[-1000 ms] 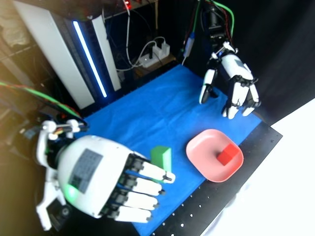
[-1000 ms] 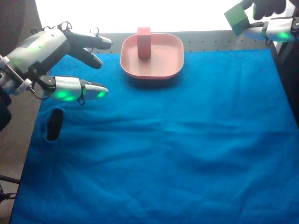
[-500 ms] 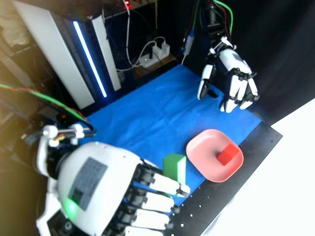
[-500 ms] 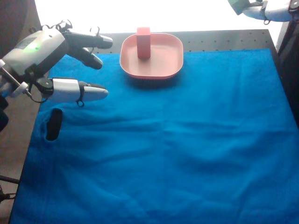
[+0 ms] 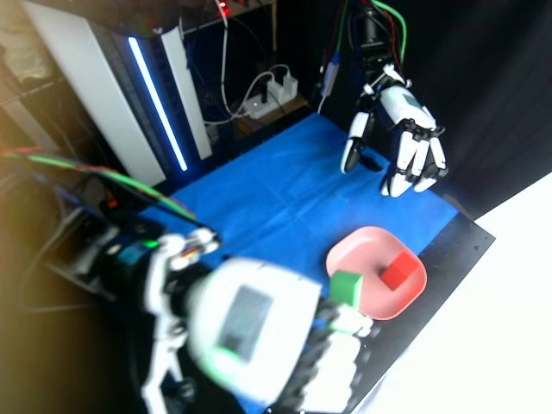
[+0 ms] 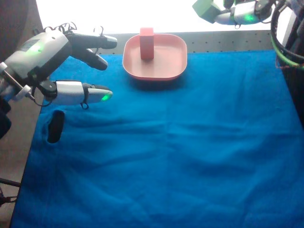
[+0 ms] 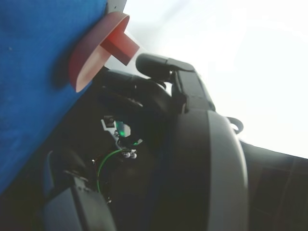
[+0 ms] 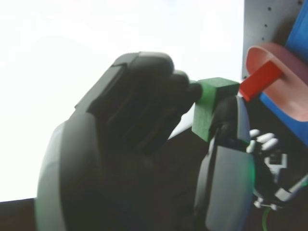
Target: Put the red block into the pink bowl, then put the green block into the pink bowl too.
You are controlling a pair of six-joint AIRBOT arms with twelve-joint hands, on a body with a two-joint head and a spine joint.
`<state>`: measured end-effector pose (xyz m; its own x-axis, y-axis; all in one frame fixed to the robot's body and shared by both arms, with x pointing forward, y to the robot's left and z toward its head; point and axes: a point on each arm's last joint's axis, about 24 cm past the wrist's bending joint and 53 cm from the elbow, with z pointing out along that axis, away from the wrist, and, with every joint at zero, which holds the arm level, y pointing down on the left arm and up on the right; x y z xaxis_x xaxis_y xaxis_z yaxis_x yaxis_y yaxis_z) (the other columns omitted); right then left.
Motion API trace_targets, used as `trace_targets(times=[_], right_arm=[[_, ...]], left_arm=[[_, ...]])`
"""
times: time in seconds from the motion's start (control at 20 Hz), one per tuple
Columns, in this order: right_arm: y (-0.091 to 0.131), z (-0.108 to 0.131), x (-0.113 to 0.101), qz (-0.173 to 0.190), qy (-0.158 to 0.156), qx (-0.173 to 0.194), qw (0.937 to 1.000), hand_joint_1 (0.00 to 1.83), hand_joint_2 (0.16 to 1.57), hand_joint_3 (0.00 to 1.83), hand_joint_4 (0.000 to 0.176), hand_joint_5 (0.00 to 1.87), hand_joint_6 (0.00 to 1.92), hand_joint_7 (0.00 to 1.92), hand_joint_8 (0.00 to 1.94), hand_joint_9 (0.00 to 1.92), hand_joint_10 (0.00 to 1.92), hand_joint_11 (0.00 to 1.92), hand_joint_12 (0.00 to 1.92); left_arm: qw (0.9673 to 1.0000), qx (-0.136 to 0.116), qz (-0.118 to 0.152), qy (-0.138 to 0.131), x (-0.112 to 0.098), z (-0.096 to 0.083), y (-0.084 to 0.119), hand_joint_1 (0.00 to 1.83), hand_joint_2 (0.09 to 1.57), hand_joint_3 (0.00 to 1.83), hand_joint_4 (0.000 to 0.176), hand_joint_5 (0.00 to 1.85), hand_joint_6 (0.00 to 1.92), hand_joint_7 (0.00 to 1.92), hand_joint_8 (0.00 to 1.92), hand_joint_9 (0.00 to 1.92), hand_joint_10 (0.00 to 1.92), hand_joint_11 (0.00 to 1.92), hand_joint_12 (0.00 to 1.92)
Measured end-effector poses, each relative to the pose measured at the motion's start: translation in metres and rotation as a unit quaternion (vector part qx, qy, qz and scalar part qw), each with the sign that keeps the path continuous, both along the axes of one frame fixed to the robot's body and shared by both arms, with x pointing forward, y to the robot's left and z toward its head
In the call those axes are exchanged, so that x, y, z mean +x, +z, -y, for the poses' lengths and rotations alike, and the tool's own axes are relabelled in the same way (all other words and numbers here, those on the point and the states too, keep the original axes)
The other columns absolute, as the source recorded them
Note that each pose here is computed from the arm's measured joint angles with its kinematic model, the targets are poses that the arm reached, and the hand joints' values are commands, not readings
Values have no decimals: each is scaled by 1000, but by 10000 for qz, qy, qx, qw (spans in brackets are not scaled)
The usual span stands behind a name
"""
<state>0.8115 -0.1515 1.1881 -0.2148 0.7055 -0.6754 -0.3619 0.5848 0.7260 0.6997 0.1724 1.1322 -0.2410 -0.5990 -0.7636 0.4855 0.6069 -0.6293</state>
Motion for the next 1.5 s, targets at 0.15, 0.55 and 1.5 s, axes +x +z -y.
trace_targets(times=[0.15, 0.55, 1.5], right_arm=[[-13, -6, 10, -135, -64, -81, 9999, 1282, 1021, 0, 0, 1222, 396, 1232, 727, 1178, 488, 869, 1223], [-23, -19, 25, -272, -104, -258, 9992, 1277, 1042, 5, 0, 1231, 350, 1122, 943, 1189, 436, 739, 1436], [-21, -54, 25, -149, 173, -419, 9989, 1085, 1065, 1, 73, 1088, 796, 1015, 4, 829, 25, 274, 954]], left_arm=[[10000, -33, -41, -11, -3, 2, -2, 1082, 853, 1, 0, 624, 2, 1117, 5, 921, 369, 171, 1162], [9998, -182, 58, -61, -7, 5, 4, 1025, 887, 0, 0, 630, 1, 1090, 5, 726, 916, 184, 1399], [9981, -464, 218, -345, -7, 30, 25, 990, 947, 0, 0, 580, 0, 1029, 11, 656, 820, 212, 1430]])
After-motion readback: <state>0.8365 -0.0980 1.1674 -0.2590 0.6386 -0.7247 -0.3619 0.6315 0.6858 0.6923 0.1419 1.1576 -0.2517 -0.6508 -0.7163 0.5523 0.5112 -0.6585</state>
